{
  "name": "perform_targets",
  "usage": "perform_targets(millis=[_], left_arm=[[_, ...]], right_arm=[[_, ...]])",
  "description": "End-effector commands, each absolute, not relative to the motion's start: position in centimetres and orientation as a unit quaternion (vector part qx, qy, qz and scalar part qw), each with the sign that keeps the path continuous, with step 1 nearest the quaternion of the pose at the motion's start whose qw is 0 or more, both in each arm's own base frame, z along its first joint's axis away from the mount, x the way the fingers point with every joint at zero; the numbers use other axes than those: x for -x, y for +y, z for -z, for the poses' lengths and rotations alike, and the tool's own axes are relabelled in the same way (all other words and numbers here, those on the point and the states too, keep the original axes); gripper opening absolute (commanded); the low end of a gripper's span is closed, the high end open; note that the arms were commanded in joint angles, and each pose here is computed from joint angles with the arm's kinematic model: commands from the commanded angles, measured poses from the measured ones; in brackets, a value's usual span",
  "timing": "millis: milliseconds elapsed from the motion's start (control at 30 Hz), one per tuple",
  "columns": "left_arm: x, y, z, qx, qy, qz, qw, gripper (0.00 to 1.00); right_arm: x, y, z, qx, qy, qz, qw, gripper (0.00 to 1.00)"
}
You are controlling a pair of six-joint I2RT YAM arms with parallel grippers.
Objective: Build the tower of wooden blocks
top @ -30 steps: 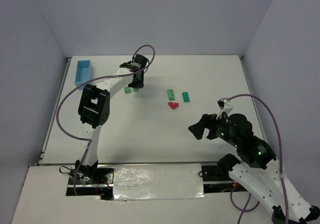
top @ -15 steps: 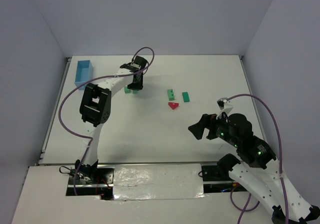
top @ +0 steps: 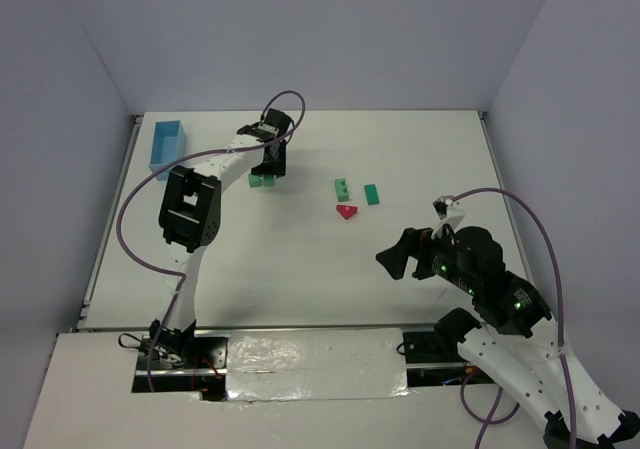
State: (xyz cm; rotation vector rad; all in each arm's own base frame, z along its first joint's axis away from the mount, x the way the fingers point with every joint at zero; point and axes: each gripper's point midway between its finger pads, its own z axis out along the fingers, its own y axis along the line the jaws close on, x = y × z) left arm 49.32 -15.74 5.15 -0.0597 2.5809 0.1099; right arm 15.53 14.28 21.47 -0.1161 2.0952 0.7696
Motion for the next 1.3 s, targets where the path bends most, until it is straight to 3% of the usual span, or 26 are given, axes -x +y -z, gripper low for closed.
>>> perform_targets(millis=[0, 200, 267, 400, 500, 800, 1267], left_arm=[[-50.1, -16.4, -5.3, 0.029, 0.959, -0.026, 0.281, 0.57], [-50.3, -17.3, -6.4, 0.029, 0.958, -0.003, 0.286, 0.58], [-50.3, -17.7, -7.3, 0.030, 0.956, 0.005, 0.293, 0.63], [-50.5, -18.2, -10.2, 0.031, 0.948, 0.013, 0.317, 0.87], [-50.2, -18.0, -11.6, 0.036, 0.946, 0.006, 0.323, 0.99], [-46.9, -13.4, -12.4, 0.105, 0.941, -0.050, 0.319, 1.00], [-48.9, -12.7, -9.9, 0.081, 0.955, -0.027, 0.284, 1.00]], right_arm=[[-16.0, 14.7, -22.0, 0.057, 0.834, -0.316, 0.449, 1.00], [-16.0, 14.8, -21.9, 0.059, 0.835, -0.316, 0.447, 1.00], [-16.0, 14.9, -21.9, 0.060, 0.835, -0.316, 0.446, 1.00], [-16.0, 14.9, -21.8, 0.061, 0.836, -0.316, 0.444, 1.00], [-16.0, 14.9, -21.8, 0.062, 0.836, -0.317, 0.444, 1.00], [-15.9, 15.0, -22.0, 0.065, 0.834, -0.320, 0.445, 1.00], [-15.9, 14.9, -22.0, 0.061, 0.834, -0.319, 0.446, 1.00]])
